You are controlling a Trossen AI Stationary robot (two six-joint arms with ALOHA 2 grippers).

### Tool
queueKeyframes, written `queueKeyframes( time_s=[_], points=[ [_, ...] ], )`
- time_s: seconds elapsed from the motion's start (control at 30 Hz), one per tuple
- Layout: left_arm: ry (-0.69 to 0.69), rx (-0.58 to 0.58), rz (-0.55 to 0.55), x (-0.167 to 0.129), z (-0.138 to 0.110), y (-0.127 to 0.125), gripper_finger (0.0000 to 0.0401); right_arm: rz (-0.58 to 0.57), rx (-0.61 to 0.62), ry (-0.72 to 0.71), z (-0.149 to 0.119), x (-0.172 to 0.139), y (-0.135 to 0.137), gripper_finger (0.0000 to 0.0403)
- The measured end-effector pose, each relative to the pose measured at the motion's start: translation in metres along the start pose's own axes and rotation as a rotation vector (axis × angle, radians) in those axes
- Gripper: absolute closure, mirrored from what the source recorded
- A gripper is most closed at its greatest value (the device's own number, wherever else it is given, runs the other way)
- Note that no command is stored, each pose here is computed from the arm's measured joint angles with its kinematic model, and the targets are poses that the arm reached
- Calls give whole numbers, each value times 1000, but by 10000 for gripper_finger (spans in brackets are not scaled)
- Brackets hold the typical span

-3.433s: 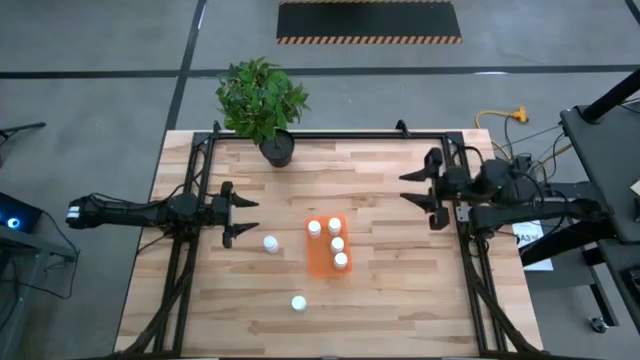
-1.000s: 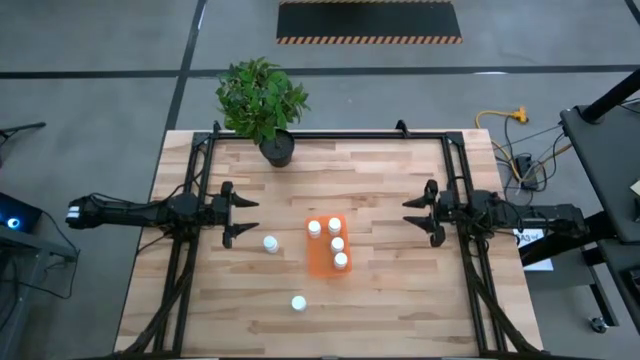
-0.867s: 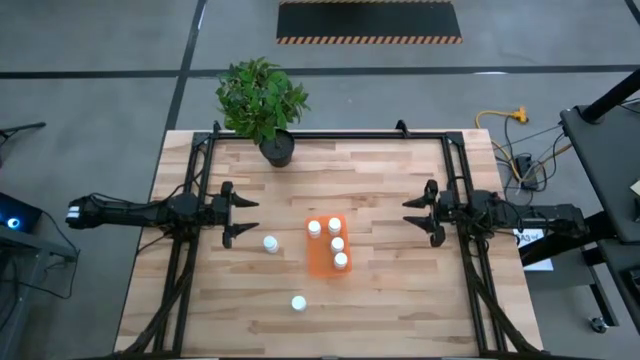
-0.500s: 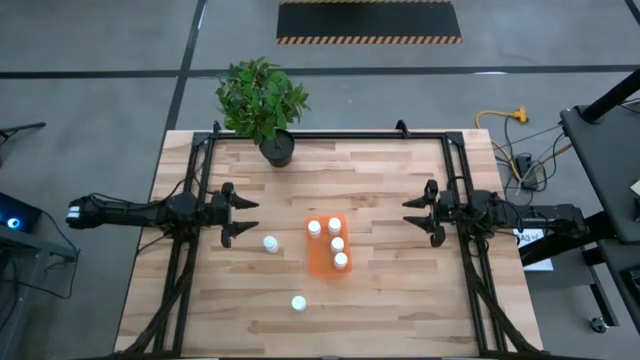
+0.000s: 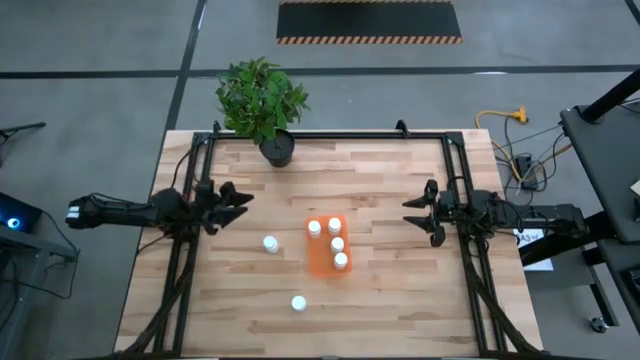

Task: Pick and place pill bottles into a basket
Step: Put the white pill bottle into the orange container

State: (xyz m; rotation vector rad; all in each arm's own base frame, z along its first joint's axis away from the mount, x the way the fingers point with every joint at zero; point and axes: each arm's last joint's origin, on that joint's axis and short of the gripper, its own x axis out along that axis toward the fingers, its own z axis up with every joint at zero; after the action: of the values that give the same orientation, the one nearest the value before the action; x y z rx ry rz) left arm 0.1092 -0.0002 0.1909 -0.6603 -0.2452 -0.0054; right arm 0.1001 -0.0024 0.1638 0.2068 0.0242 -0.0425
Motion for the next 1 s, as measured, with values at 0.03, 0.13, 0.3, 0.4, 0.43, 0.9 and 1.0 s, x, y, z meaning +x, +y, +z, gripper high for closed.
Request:
queueKeyframes(
  time_s=[0.03, 0.13, 0.3, 0.4, 0.43, 0.9, 1.0],
  points=[
    [-17, -3, -33, 0, 2, -2, 134, 0, 0, 0, 0, 0, 0, 209],
    [-63, -10, -114, -1, 8, -8, 134, 0, 0, 0, 0, 0, 0, 209],
    [-125, -61, -184, -2, 18, -16, 134, 0, 0, 0, 0, 0, 0, 209],
    [-130, -65, -197, 0, 23, -20, 134, 0, 0, 0, 0, 0, 0, 209],
    [-134, -64, -201, 1, 26, -22, 134, 0, 0, 0, 0, 0, 0, 209],
    [-156, 202, -258, 36, 76, -68, 134, 0, 0, -1, 0, 0, 0, 209],
    [-126, 237, -270, 45, 88, -78, 134, 0, 0, 0, 0, 0, 0, 209]
  ],
)
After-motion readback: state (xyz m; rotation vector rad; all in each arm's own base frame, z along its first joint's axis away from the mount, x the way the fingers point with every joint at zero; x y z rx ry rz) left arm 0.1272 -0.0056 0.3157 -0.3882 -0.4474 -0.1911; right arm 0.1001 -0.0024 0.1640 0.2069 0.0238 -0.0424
